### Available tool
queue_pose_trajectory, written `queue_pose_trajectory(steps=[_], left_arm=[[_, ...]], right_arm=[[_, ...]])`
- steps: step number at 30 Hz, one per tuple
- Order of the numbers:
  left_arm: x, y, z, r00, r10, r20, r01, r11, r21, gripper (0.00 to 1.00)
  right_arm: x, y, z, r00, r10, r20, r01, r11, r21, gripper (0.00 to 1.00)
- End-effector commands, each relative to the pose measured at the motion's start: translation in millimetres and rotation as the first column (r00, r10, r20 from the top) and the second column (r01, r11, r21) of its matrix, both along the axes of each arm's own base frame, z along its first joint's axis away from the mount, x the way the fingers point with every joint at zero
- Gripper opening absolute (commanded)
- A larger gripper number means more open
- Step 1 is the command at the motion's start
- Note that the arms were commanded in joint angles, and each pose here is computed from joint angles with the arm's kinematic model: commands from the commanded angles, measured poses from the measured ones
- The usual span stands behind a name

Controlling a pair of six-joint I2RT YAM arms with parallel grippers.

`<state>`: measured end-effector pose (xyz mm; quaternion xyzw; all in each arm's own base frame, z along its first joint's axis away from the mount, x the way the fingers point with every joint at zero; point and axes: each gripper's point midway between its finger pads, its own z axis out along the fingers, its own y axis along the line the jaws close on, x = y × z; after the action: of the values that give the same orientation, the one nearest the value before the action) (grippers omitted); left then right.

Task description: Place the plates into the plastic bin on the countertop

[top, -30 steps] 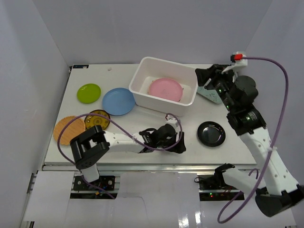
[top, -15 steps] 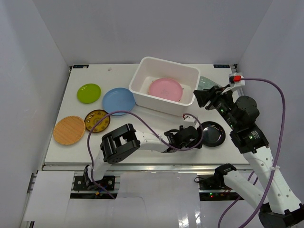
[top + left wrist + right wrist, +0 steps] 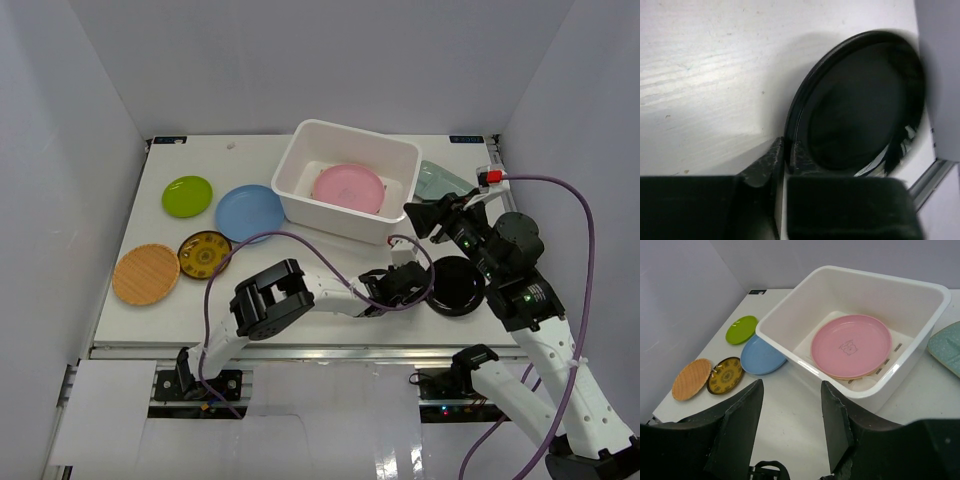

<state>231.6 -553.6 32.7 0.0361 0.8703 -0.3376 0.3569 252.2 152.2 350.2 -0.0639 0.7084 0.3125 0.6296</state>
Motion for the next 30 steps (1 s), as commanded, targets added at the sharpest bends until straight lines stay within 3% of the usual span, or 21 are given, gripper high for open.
queue_pose_trajectory(steps=[1,2,7,15,18,19,23,30], left_arm=[[1.4,26.3,-37.4,1.000,0.020,-0.012,-0.018,0.990,0.142,0.09],[1.2,30.4,-41.1,1.000,0.023,-0.012,-0.020,0.987,0.161,0.00],[0.5,47.2,-37.9,1.000,0.018,0.021,-0.022,0.981,0.192,0.00],[-20.5,63.8,11.8,0.994,-0.091,0.054,0.085,0.991,0.101,0.00],[-31.2,71.6,52.4,0.988,-0.132,0.083,0.130,0.991,0.023,0.00],[-33.3,73.1,84.2,0.984,-0.136,0.116,0.141,0.989,-0.037,0.00],[-38.9,96.7,142.1,0.972,-0.135,0.192,0.159,0.980,-0.118,0.00],[3.9,152.4,243.7,0.963,-0.036,0.268,0.120,0.945,-0.303,0.00]], right_arm=[[-5.4,3.0,13.2,0.999,0.025,0.042,-0.026,0.999,0.034,0.56],[-6.4,3.6,14.3,0.999,0.029,0.045,-0.031,0.999,0.035,0.56],[-9.2,3.2,19.7,0.998,0.032,0.061,-0.035,0.998,0.053,0.56],[-8.5,-2.4,22.6,0.997,0.004,0.071,-0.007,0.999,0.037,0.56],[-7.1,-14.8,31.0,0.993,-0.063,0.100,0.059,0.997,0.040,0.56],[-8.0,-18.1,33.8,0.990,-0.077,0.115,0.073,0.996,0.042,0.55],[-7.9,-56.5,50.9,0.947,-0.269,0.176,0.261,0.963,0.064,0.55],[-9.4,-60.9,53.9,0.940,-0.289,0.182,0.280,0.957,0.074,0.55]])
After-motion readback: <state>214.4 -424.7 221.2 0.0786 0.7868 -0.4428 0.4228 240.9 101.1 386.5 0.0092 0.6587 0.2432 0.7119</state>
